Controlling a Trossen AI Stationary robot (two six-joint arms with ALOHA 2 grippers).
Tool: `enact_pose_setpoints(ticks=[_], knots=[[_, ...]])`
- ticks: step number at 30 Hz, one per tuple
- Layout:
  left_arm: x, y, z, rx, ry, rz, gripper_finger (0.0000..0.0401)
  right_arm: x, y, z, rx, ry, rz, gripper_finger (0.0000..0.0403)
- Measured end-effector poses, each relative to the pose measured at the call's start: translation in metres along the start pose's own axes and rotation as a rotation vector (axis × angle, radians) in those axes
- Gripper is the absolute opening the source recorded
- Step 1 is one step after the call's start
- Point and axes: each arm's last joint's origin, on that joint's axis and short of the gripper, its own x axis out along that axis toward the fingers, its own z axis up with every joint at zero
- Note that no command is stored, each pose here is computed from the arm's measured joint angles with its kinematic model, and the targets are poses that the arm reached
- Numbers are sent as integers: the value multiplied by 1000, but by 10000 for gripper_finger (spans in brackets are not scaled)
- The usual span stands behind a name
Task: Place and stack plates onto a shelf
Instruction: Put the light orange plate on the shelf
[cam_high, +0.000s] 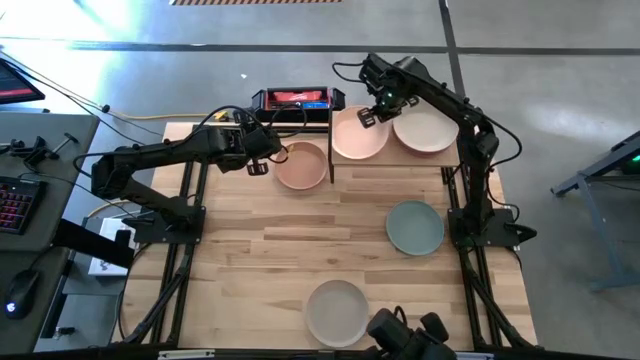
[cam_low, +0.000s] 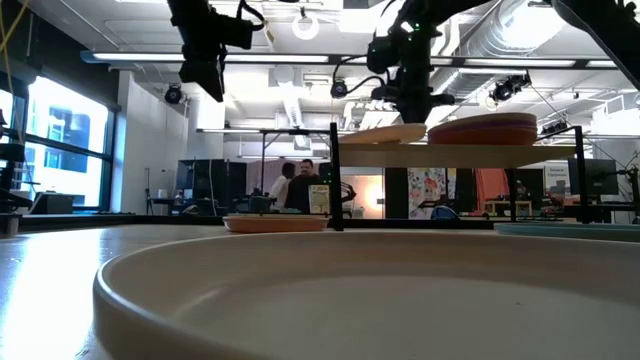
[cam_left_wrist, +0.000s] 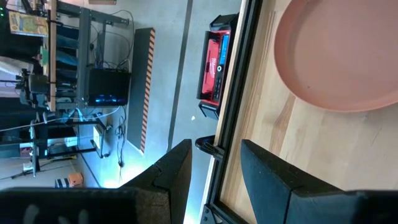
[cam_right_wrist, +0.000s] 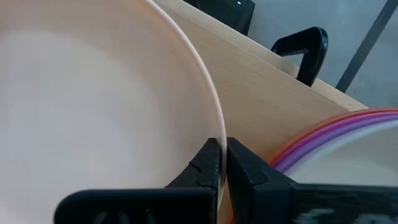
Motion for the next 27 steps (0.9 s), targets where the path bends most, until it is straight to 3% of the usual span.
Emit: enact_pose_setpoints(ticks=[27], knots=[[0,0,0,0,0,0,126,1,-8,0,-15,29,-14,2]])
